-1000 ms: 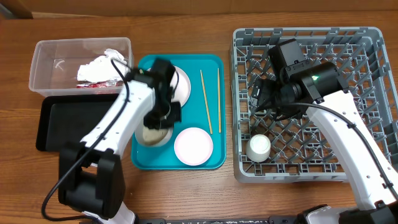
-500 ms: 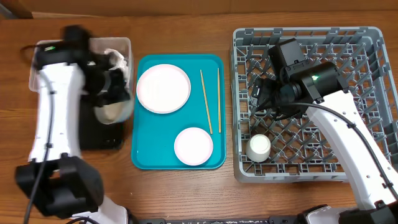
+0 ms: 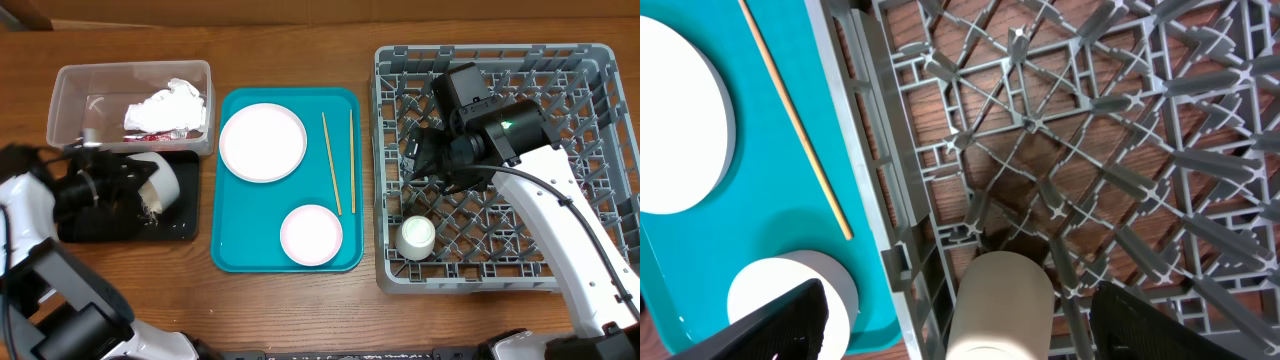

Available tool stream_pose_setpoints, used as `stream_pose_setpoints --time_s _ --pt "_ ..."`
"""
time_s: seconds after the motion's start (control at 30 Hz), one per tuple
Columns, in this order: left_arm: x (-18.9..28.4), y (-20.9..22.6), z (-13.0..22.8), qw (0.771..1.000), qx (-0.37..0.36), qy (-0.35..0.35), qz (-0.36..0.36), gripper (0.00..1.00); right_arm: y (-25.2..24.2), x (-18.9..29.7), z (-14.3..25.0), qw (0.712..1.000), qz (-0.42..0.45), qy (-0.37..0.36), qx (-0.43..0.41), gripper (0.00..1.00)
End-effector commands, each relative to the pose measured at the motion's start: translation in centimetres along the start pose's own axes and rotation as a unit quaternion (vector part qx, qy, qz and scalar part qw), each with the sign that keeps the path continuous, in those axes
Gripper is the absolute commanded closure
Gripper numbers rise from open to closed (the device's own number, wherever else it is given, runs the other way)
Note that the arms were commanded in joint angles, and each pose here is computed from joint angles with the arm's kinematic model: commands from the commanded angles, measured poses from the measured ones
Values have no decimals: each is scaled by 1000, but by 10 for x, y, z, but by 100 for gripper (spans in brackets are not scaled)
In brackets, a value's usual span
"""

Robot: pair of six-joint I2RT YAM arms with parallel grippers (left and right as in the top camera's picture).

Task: Sort waste into correct bins and load items into the dishwasher
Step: 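Pour the rice from the bowl onto the black tray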

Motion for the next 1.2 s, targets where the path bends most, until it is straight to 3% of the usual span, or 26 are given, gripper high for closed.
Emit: stream_pose_setpoints --time_s 0.0,0.2,0.3,0.63,0.73,1.1,1.17 --pt "25 -34 -12 987 -15 -53 148 96 2 6 -7 1000 -4 -14 1 14" --pt "43 -47 -20 975 -29 -80 207 96 2 6 -7 1000 -4 -14 1 14" --pt "47 -55 -21 968 9 -73 239 96 2 6 -6 1000 -4 -13 1 14" --pt "48 -54 -28 969 26 -69 236 96 2 6 -7 1000 -4 -14 1 14" --pt "45 -55 -27 967 74 -53 239 96 2 6 -7 1000 -4 -14 1 14" --pt "36 -49 -27 973 84 -48 209 96 2 6 -6 1000 -3 -13 1 14" --pt "31 -53 -23 969 125 -29 214 96 0 6 -4 1000 1 -7 1 14"
Point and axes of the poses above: each gripper's point midway between its finger pads, its own x axis back along the fingers, its own y axis along the line the jaws close on, z = x × y, the point moved 1 cm from there along x, back along the fingers, and after that the axes turned 2 degrees about -x, right-handed, at the moved point
